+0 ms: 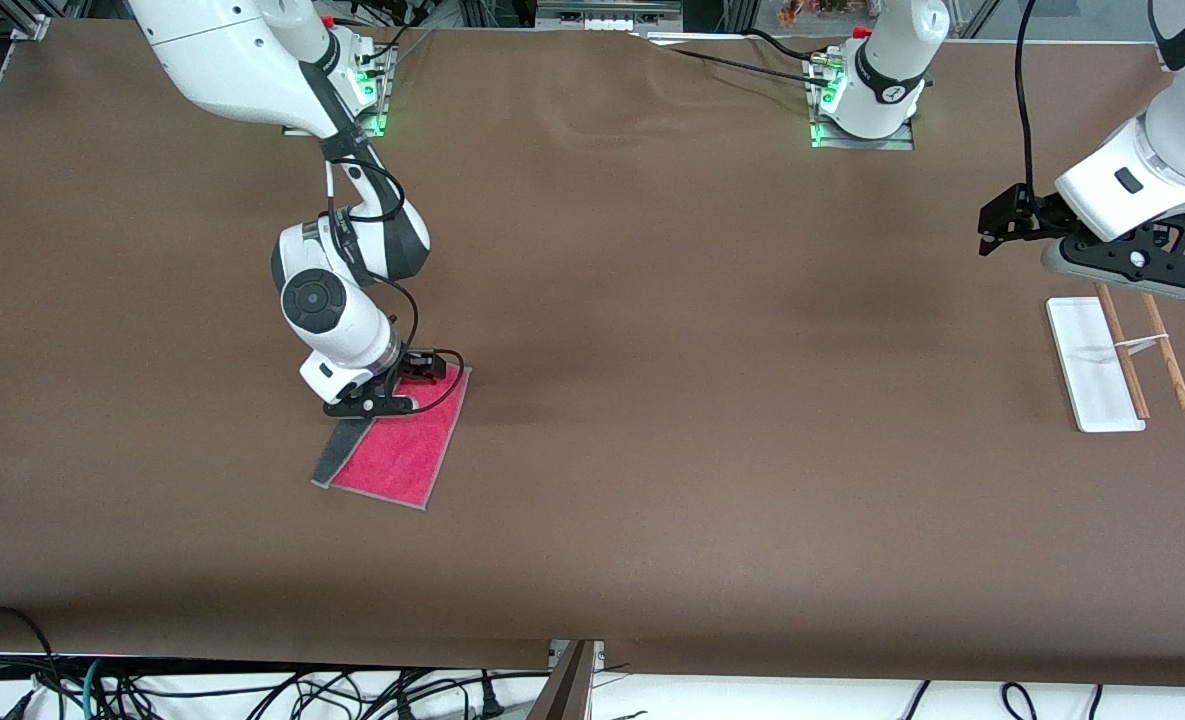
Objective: Pass towel and hang on rack
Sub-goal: 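Lower the right gripper and pinch the towel's grey corner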
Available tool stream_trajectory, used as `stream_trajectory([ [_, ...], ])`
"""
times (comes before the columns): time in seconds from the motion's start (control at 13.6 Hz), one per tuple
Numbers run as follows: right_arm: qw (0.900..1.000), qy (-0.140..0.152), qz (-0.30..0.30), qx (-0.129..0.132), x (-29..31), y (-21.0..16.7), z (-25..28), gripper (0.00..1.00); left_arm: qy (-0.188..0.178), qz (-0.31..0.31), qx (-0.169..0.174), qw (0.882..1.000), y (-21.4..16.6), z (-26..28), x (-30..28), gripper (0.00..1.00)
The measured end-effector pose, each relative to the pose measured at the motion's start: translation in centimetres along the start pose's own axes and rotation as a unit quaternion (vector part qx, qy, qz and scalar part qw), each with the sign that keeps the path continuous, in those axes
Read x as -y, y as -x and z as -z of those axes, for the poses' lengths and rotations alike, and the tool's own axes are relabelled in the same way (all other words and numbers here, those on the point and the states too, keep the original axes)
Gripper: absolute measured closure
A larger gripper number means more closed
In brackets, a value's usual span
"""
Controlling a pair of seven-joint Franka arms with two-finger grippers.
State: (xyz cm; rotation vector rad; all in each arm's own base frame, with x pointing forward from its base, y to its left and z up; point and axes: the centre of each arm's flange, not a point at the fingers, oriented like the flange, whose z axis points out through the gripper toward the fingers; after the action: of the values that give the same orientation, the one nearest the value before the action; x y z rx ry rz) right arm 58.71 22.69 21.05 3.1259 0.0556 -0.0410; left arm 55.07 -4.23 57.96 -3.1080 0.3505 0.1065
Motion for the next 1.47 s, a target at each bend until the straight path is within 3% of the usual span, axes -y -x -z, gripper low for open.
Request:
stream_trajectory([
  [0.44, 1.000, 0.009, 0.005, 0.025, -0.5, 1.0, -1.0, 0.06, 0.005, 0.009, 0.008, 1.000, 0.3, -0.2, 0.8, 0.00],
  [1.25, 0.999, 0.014, 0.022, 0.035, -1.6, 1.2, -1.5, 0.25, 0.007, 0.006, 0.017, 1.000, 0.4, -0.4, 0.6, 0.00],
  [1.4, 0.999, 0.015, 0.022, 0.037, -1.6, 1.3, -1.7, 0.40, 0.007, 0.006, 0.018, 1.000, 0.5, -0.4, 0.6, 0.00],
  [1.47, 0.999, 0.016, 0.022, 0.039, -1.7, 1.4, -1.8, 0.40, 0.007, 0.006, 0.018, 1.000, 0.5, -0.4, 0.6, 0.00],
])
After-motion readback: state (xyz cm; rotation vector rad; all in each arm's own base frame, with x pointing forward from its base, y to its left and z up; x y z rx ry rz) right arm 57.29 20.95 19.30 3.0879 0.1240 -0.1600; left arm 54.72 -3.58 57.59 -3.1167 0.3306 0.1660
